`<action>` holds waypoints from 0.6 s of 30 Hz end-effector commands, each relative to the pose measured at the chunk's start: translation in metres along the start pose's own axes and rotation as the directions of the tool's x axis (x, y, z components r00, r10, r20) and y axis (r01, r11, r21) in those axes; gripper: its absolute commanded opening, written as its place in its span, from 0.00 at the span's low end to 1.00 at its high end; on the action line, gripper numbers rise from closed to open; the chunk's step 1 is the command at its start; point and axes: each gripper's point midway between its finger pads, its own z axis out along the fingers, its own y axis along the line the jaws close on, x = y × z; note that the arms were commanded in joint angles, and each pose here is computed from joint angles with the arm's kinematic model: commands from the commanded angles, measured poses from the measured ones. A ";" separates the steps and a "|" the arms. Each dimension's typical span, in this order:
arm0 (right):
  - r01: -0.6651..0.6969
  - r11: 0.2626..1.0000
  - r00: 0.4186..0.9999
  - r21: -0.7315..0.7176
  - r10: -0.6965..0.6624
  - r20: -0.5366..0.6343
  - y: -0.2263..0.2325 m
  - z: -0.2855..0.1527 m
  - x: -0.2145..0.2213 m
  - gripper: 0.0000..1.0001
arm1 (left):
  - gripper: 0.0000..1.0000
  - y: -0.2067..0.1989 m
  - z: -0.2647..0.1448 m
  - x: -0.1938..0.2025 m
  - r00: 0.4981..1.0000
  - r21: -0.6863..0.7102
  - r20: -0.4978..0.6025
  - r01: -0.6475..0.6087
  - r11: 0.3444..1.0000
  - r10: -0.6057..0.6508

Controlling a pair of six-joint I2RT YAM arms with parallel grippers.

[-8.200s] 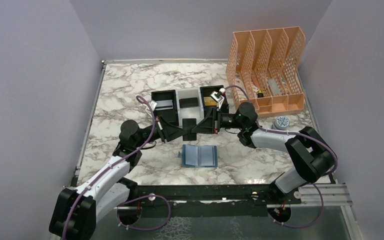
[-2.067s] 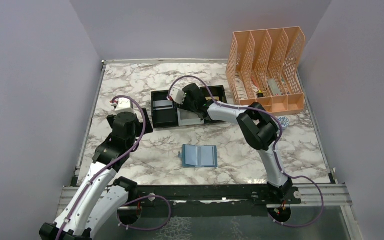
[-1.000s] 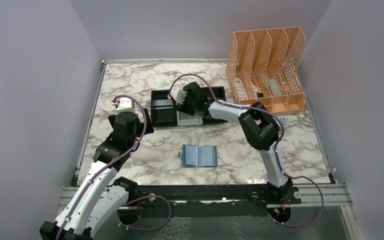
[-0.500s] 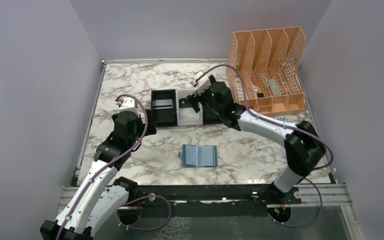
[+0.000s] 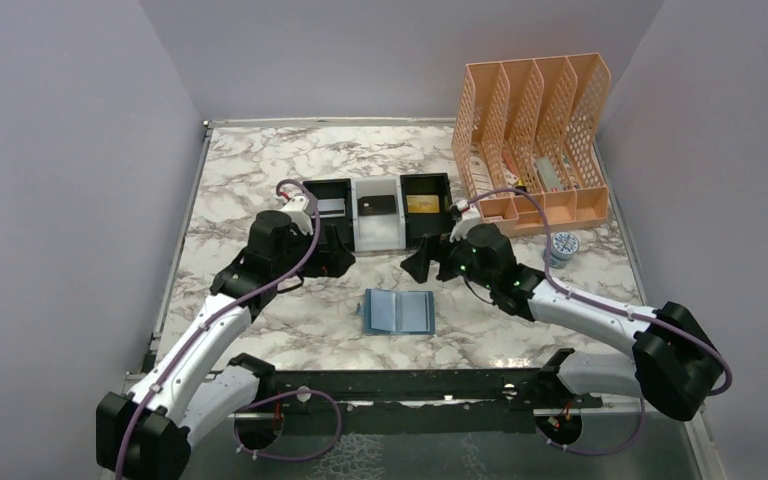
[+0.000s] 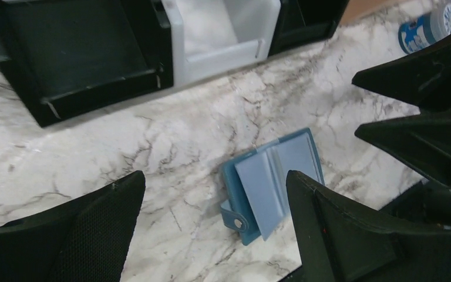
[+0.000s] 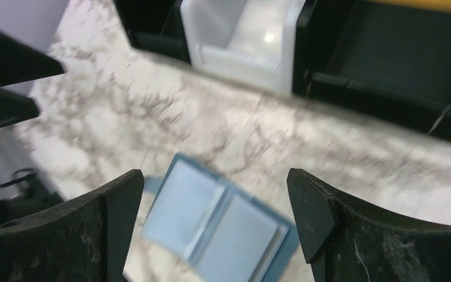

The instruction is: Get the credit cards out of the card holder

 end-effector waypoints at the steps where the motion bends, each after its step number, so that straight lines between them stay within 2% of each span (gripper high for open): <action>1: -0.280 0.946 0.958 -0.166 0.264 -0.110 0.034 -0.020 0.029 0.91 | 0.91 -0.029 0.012 0.028 0.989 0.164 -0.140 0.076 0.983 -0.053; 4: -0.362 0.927 0.924 -0.099 0.342 -0.173 0.027 -0.023 0.048 0.85 | 0.89 -0.031 0.017 0.044 0.981 0.164 -0.188 0.079 0.983 -0.048; 10: -0.405 0.915 0.880 0.004 0.391 -0.269 0.017 -0.029 0.075 0.69 | 0.87 -0.039 0.028 0.074 0.968 0.121 -0.249 0.059 0.991 -0.027; 12: -0.403 0.915 0.874 0.005 0.387 -0.295 0.017 -0.030 0.081 0.61 | 0.86 -0.040 0.031 0.083 0.966 0.110 -0.256 0.062 0.992 -0.032; 18: -0.425 0.905 0.847 0.013 0.402 -0.348 0.018 -0.034 0.096 0.51 | 0.77 -0.024 0.039 0.108 0.952 0.035 -0.304 0.055 0.998 -0.042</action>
